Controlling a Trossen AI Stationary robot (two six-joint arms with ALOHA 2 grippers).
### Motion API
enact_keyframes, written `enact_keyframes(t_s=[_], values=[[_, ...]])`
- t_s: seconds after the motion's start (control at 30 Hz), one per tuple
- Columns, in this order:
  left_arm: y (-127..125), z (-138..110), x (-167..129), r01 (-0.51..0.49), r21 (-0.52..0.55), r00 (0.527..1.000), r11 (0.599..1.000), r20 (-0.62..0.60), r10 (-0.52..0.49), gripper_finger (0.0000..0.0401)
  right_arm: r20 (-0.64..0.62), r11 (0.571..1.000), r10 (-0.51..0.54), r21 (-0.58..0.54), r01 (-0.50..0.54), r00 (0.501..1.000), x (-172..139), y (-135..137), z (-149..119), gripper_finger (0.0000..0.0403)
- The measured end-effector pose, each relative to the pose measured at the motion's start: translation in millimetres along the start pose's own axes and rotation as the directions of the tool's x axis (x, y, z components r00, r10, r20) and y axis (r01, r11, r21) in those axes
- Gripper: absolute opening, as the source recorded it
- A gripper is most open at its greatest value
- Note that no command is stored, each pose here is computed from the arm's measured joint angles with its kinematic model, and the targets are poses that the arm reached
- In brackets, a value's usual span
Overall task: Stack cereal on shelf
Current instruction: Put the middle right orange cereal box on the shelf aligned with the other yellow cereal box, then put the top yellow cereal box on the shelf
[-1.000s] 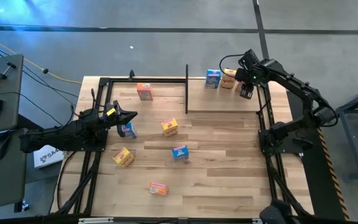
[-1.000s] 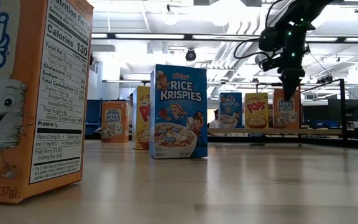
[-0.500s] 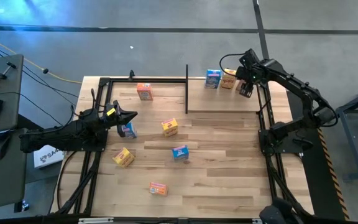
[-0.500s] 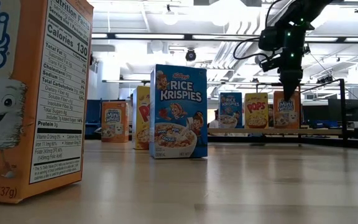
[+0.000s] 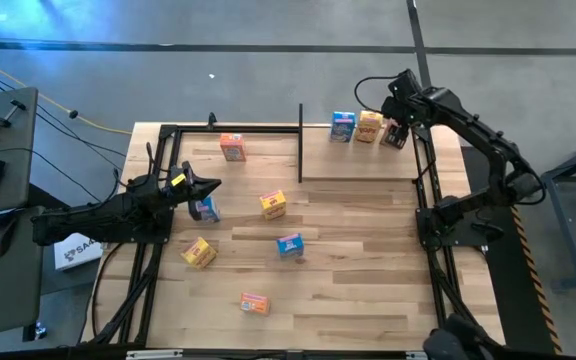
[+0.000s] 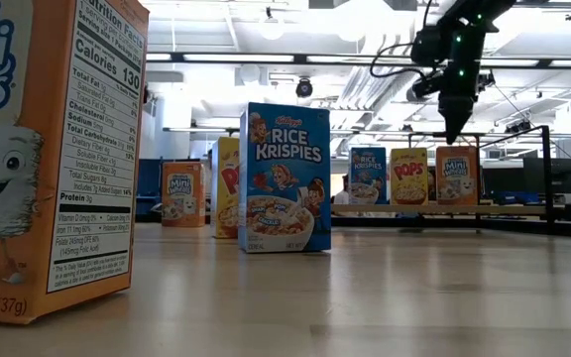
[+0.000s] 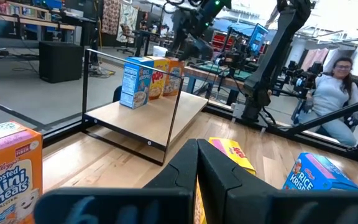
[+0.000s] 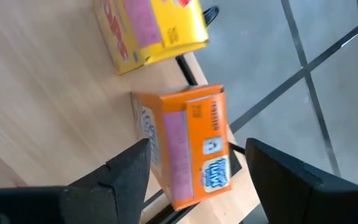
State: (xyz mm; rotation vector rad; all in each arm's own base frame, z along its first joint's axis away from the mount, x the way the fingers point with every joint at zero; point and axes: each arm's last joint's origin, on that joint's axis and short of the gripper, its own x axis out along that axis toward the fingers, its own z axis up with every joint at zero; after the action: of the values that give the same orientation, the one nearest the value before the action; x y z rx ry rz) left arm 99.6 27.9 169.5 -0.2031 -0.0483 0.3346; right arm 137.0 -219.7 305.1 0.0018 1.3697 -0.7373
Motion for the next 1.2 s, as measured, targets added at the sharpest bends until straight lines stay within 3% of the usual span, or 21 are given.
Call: enact_keyframes(t_s=[0.37,0.47,0.63,0.77,0.93,1.2], values=[[0.0,0.0,0.0,0.0,0.013,1.0,1.0,0.0,0.0,0.0001,0.083,0.998,-0.045,-0.038,0.049,0.995,-37.8,-0.6,18.2,0.0221],[0.0,-0.1,0.0,0.0,0.017,1.0,1.0,-0.001,0.0,0.0001,0.071,1.0,-0.024,-0.001,0.024,0.997,-47.0,1.2,17.0,0.0183],[0.1,-0.7,0.0,-0.001,0.019,1.0,1.0,-0.008,0.001,0.0001,0.036,0.989,0.105,0.098,-0.108,0.994,-39.2,12.4,0.1,0.0084],[0.1,-0.6,0.0,-0.001,0.018,1.0,1.0,-0.007,0.001,0.0001,-0.065,0.984,0.095,0.16,-0.083,0.993,-19.7,23.8,-15.7,0.0013],[0.1,-0.6,0.0,-0.002,0.018,1.0,1.0,-0.006,0.002,0.0001,-0.146,0.969,0.065,0.247,-0.027,0.987,-6.4,31.1,-25.1,0.0021],[0.8,-0.2,0.0,-0.026,0.017,1.0,0.999,0.002,0.026,0.0001,-0.155,0.951,-0.03,0.3,0.075,0.988,-4.9,27.8,-23.5,0.0003]])
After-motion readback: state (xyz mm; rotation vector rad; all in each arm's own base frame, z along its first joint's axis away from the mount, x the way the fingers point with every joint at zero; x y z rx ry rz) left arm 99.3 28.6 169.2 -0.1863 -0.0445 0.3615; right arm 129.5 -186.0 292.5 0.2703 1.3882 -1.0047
